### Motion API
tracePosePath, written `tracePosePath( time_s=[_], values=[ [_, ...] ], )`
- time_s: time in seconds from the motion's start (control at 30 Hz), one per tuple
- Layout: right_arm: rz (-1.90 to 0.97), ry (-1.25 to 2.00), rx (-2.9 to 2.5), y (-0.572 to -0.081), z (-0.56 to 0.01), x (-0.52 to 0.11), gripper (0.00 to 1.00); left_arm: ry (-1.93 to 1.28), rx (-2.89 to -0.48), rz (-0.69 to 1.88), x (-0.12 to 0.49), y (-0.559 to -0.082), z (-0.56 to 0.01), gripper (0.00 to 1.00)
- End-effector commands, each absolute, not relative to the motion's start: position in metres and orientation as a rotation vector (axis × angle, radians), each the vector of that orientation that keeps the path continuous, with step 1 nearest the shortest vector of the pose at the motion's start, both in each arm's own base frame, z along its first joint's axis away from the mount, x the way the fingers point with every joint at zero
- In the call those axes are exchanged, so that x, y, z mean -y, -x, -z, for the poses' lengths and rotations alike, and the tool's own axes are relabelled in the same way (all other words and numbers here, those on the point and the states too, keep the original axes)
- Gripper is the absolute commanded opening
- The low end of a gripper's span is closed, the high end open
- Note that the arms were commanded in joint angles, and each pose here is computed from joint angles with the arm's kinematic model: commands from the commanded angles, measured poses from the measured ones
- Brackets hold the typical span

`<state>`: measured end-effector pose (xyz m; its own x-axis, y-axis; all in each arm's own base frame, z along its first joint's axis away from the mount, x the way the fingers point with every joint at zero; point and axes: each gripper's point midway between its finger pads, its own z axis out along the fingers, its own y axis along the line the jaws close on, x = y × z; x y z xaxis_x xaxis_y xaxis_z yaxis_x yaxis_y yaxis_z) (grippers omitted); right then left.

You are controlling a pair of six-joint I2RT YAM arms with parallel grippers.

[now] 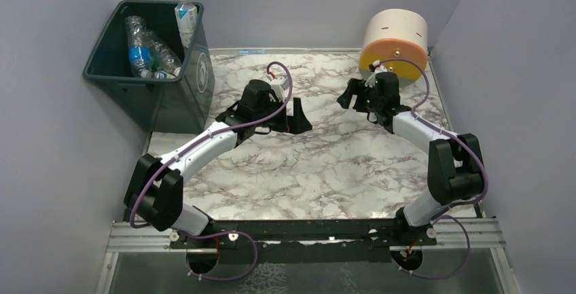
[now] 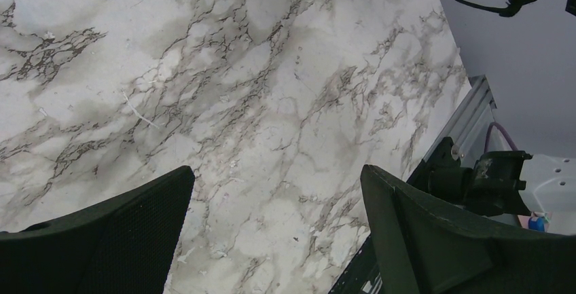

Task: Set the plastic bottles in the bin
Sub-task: Pick up the plastic bottle at the center of the board.

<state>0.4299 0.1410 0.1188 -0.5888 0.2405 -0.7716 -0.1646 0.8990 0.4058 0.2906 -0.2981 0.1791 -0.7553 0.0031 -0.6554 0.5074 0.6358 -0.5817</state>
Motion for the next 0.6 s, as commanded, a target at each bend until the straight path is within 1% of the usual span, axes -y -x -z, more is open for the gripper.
tracePosePath(
  time_s=[0.0, 0.07, 0.23, 0.4, 0.57],
  values=[
    [-0.452, 0.004, -2.067, -0.44, -0.153, -0.132, 0.82, -0.4, -2.184, 1.051, 0.304, -0.298, -0.192, 0.99],
    [-0.382, 0.025, -2.045, -0.447, -0.164, -0.124, 0.83, -0.399, -2.185, 1.047, 0.303, -0.297, -0.191, 0.99],
    [-0.209, -0.052, -2.049, -0.47, -0.174, -0.098, 0.84, -0.4, -2.19, 1.06, 0.307, -0.297, -0.189, 0.99],
    [-0.148, -0.139, -2.085, -0.496, -0.162, -0.079, 0.84, -0.409, -2.187, 1.057, 0.307, -0.295, -0.193, 0.99],
    [-0.135, -0.188, -2.09, -0.508, -0.147, -0.062, 0.84, -0.418, -2.182, 1.036, 0.303, -0.293, -0.194, 0.99]
  ],
)
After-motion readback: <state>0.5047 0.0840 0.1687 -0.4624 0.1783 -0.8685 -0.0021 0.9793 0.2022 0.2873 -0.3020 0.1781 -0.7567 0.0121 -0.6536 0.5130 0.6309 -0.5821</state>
